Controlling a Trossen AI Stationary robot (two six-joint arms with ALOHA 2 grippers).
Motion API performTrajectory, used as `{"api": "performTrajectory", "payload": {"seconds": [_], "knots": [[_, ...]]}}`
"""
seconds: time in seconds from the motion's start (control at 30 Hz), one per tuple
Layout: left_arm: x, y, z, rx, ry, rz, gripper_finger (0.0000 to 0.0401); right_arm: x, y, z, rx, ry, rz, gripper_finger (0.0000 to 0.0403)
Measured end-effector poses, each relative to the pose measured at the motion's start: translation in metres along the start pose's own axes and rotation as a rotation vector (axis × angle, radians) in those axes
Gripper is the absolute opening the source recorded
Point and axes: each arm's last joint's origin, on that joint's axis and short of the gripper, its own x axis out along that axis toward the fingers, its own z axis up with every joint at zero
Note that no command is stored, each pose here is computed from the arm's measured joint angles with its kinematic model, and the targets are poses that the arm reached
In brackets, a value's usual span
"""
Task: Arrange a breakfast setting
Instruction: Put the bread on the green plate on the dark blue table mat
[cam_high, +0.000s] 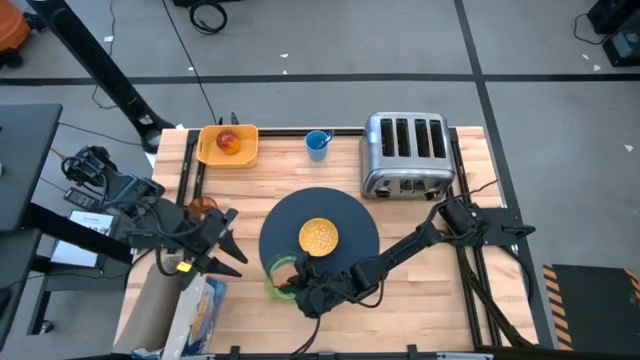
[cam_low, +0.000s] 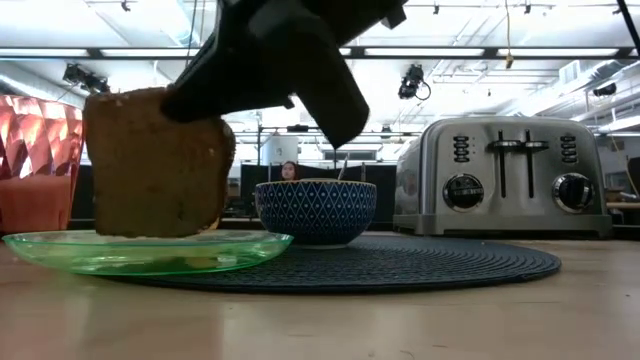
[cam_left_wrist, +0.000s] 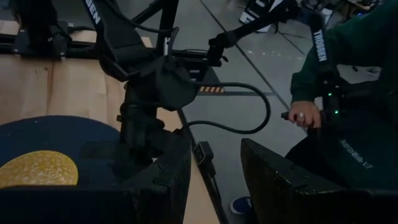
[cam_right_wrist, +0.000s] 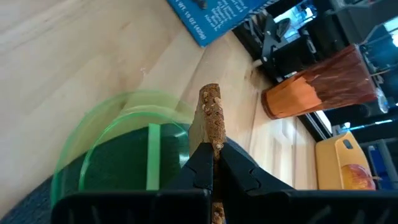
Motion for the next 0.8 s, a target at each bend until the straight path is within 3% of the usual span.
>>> {"api": "performTrajectory", "payload": {"seconds": [0.4,0.6,0.8], "knots": [[0.0090,0.0005,-0.0018,0.010,0.018,0.026,0.0146,0.0007,0.0050,-0.0078,-0.107,0.028,-0.081,0.0013],[0.0089,0.0006,-0.0017,0.014,0.016,0.028,0.0146,-0.0025,0.0094,-0.0042,-0.165,0.006,-0.069,0.0013],[0.0089,0.0006,-0.0017,0.013,0.016,0.028,0.0146,-0.0022,0.0100,-0.0046,-0.149,-0.005,-0.046,0.0013]]}}
